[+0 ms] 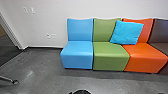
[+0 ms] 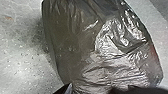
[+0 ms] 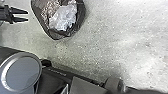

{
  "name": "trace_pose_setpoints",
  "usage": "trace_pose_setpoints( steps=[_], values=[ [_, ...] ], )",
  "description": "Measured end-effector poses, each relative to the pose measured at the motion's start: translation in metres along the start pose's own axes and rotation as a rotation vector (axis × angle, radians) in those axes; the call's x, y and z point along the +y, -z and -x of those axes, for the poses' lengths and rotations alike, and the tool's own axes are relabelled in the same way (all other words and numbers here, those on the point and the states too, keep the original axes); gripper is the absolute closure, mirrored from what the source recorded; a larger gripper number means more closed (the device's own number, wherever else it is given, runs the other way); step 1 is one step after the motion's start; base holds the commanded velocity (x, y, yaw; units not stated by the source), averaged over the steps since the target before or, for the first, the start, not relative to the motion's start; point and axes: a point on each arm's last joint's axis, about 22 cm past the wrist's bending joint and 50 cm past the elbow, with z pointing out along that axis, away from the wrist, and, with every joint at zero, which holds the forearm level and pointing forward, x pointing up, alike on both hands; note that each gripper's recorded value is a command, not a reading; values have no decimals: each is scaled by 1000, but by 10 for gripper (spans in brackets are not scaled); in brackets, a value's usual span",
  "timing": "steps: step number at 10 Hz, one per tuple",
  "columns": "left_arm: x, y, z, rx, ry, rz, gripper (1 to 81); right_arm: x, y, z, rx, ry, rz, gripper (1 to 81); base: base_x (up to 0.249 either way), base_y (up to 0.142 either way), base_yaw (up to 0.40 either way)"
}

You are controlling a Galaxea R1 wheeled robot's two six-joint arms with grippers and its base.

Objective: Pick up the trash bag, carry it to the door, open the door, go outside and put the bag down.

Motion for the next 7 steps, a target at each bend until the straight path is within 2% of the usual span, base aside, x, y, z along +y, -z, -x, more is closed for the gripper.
trace_pose_setpoints(
  steps=[2, 4, 6, 7],
  values=[
    [12, -7, -15, 27, -8, 21, 10, 7, -11, -1, -2, 18, 4, 10, 0, 0, 0],
    [23, -31, -4, 7, -22, 38, 10, 9, -8, -18, 19, 33, 12, 10, 0, 0, 0],
    [18, -64, 1, -15, -18, 36, 10, 24, -17, -18, -4, 2, 21, 10, 0, 0, 0],
    [5, -81, 4, -27, -9, 30, 10, 34, -31, -14, -28, -10, 21, 10, 0, 0, 0]
  ],
)
